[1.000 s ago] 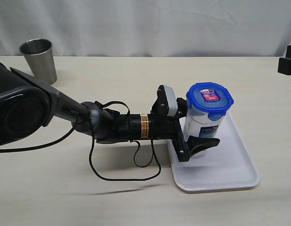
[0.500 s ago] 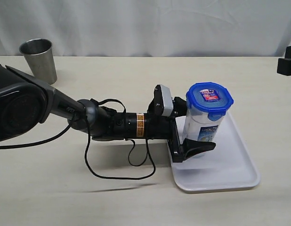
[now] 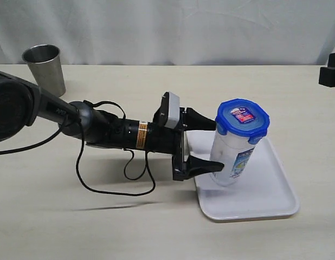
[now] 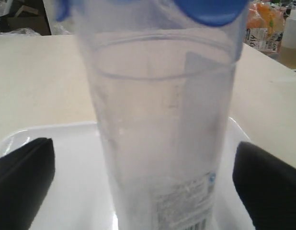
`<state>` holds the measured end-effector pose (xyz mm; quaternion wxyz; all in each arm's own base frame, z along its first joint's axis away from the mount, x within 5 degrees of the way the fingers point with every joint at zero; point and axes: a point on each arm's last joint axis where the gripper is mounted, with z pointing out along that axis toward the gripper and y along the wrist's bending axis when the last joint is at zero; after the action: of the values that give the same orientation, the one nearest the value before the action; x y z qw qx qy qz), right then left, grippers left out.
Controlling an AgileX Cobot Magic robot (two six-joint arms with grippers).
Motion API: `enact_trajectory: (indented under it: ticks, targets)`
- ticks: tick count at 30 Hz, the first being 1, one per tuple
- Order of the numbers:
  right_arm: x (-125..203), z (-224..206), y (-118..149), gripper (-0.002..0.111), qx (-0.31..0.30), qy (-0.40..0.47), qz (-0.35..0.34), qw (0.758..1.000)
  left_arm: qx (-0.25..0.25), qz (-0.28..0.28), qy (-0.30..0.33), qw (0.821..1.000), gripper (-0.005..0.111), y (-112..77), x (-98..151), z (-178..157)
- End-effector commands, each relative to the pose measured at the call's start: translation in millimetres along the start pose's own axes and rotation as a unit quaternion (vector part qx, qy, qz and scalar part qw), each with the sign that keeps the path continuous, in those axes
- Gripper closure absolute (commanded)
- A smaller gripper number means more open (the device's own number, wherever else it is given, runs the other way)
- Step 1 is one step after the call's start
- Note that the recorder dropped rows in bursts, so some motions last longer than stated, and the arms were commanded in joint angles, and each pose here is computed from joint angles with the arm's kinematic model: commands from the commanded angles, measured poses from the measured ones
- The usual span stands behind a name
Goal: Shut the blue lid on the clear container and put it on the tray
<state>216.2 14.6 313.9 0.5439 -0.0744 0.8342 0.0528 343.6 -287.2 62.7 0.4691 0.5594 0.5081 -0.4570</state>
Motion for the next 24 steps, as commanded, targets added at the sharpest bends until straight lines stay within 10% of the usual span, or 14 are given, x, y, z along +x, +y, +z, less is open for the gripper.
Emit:
enact_trajectory:
  ticks: [1,16,24]
  targets:
    - [-2.7,-0.3,-0.6,0.104,0.001,-0.003,-0.006,1.0,-0.014,-0.002,-0.009,1.0,0.004,14.1,-2.8,-22.0]
    - [-2.7,-0.3,-0.5,0.104,0.001,-0.003,-0.005,1.0,-0.066,-0.178,0.006,0.982,0.004,46.1,11.9,-89.9]
    - [-2.8,-0.3,-0.5,0.104,0.0,-0.004,-0.004,1.0,-0.068,-0.15,0.002,0.986,0.023,50.2,-9.5,-95.7]
